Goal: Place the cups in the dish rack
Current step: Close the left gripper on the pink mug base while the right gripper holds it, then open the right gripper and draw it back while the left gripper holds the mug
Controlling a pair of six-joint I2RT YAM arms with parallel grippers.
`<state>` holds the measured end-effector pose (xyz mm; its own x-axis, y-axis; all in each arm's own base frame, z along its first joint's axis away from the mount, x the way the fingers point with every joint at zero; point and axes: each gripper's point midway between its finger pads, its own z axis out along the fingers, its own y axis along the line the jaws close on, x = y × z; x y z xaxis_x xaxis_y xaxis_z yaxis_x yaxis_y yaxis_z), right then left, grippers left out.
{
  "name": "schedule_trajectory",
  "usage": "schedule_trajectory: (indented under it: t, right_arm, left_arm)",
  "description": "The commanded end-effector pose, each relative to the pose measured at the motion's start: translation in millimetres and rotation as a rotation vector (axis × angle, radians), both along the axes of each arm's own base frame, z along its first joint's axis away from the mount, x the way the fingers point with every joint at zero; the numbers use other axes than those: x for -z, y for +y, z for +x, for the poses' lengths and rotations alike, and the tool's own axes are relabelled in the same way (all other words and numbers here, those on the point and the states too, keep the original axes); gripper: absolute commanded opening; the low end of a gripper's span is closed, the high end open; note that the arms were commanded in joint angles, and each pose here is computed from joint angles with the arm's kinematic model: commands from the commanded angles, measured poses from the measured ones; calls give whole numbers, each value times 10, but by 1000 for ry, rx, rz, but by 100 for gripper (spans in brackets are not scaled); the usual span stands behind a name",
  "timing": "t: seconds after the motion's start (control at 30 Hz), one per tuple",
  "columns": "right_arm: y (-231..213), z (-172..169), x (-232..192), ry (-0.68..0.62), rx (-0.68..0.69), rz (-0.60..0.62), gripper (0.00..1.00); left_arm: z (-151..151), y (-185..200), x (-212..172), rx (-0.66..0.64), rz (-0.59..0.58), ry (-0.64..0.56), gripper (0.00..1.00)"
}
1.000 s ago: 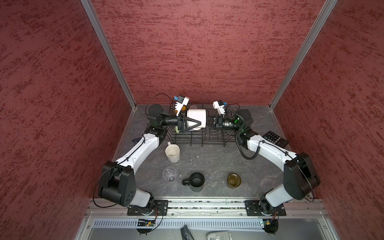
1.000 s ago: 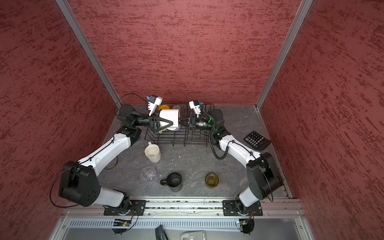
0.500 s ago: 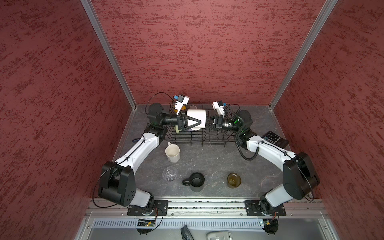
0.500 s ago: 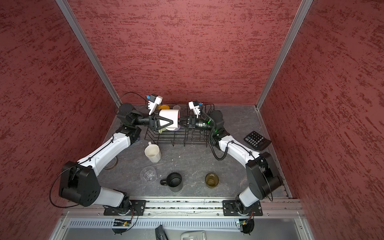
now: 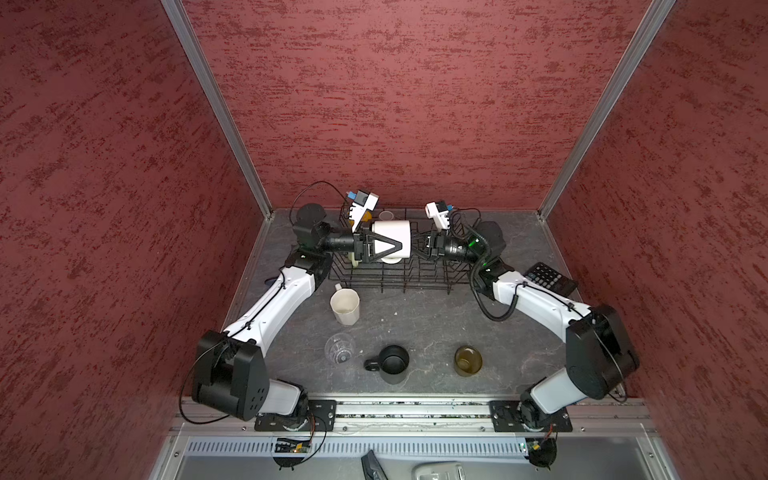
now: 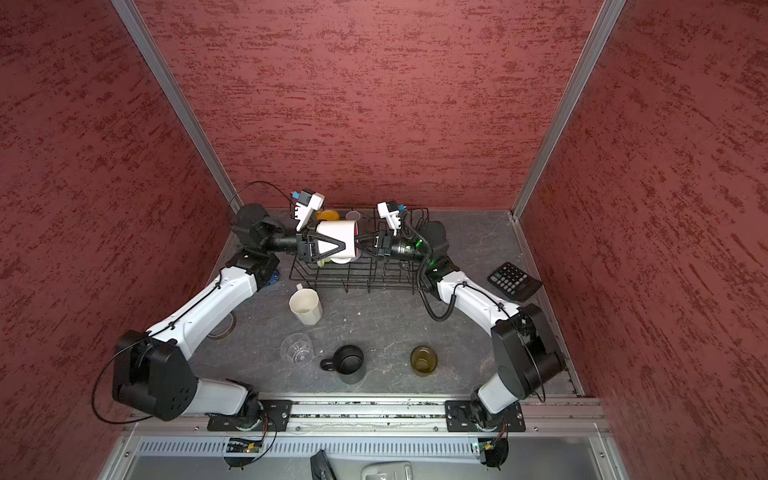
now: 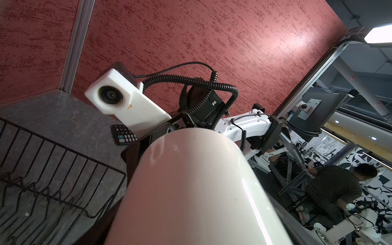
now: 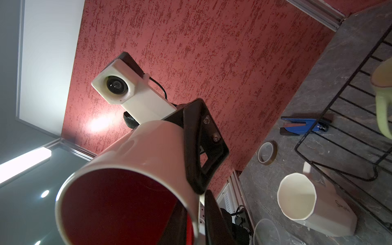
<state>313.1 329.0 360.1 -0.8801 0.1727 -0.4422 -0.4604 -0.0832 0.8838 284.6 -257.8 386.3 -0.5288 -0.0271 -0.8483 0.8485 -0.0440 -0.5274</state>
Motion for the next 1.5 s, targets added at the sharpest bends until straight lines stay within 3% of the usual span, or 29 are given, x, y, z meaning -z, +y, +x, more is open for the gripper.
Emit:
schedule_trajectory:
  t: [0.0,0.27,0.9,1.0,1.27,1.37,1.47]
  right_arm:
    - [-11,25,-75,-23,21,29,22]
    - [-132,106,-37,-18,72,-1,31]
    - [-12,45,39,-12,32,-24,33]
    - [29,21,42,-9,18,-18,28]
    - [98,-13,12,4,-9,20,0]
    - [108,-28,-9,10,-18,42,0]
    - [118,-41,-10,17,-29,58,0]
  left_arm:
    - [-108,56,-290,-22,-21,-106,0]
    - [-50,123,-278,-61,-3,-92,0]
    - [161,24,-181,-68,-12,-51,0]
    - [174,9,-168,-67,-12,-49,0]
    - [219,-37,-152,-77,-17,-50,0]
    - [237,-45,-128,-77,-15,-46,0]
    - [243,-53,-120,-77,-15,-43,10]
